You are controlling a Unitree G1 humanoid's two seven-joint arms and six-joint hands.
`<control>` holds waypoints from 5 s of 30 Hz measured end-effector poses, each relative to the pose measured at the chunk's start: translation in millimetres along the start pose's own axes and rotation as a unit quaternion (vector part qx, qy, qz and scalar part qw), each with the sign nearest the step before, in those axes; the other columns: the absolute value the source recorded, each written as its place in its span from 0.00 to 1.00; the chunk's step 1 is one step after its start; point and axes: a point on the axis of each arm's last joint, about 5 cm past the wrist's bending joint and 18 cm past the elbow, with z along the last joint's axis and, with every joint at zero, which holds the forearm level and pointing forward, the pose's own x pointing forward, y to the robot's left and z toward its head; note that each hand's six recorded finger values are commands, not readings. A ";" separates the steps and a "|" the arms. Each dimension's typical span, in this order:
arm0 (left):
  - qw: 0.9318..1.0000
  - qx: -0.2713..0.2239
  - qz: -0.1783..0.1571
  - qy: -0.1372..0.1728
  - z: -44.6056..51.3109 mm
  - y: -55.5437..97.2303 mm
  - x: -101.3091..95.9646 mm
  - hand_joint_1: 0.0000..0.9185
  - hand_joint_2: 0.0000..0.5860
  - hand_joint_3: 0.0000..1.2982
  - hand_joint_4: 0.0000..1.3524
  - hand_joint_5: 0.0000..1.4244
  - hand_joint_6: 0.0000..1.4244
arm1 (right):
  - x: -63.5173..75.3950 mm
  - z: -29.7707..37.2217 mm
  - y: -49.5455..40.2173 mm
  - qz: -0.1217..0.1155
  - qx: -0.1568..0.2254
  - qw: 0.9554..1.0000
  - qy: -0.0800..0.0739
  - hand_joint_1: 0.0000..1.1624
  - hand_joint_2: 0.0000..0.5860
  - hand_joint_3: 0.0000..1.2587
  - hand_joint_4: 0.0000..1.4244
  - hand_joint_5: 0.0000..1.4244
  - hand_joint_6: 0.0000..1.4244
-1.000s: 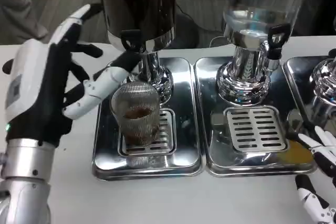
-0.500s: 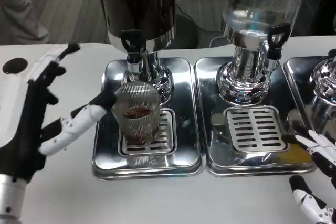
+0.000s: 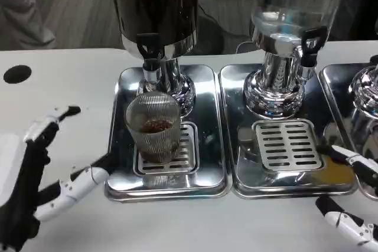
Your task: Grasp the cup under the faucet to collect the drink, then remove the cup.
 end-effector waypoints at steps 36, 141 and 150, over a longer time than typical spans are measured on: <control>0.997 -0.032 -0.069 0.018 -10.8 -32.9 -75.3 0.00 0.09 0.17 0.10 0.13 0.35 | 90.9 66.9 25.9 0.094 -0.006 0.993 -0.067 0.54 0.27 0.16 0.13 0.14 0.08; 0.992 -0.060 -0.074 0.081 -43.9 -22.1 -116.9 0.01 0.13 0.22 0.15 0.16 0.37 | 194.5 105.5 111.0 0.100 0.059 0.993 0.006 0.65 0.16 0.08 0.13 0.15 0.07; 0.991 -0.058 -0.077 0.088 -45.1 -20.2 -120.2 0.01 0.14 0.22 0.16 0.16 0.37 | 197.5 102.2 110.2 0.099 0.085 0.991 0.003 0.66 0.15 0.07 0.11 0.14 0.07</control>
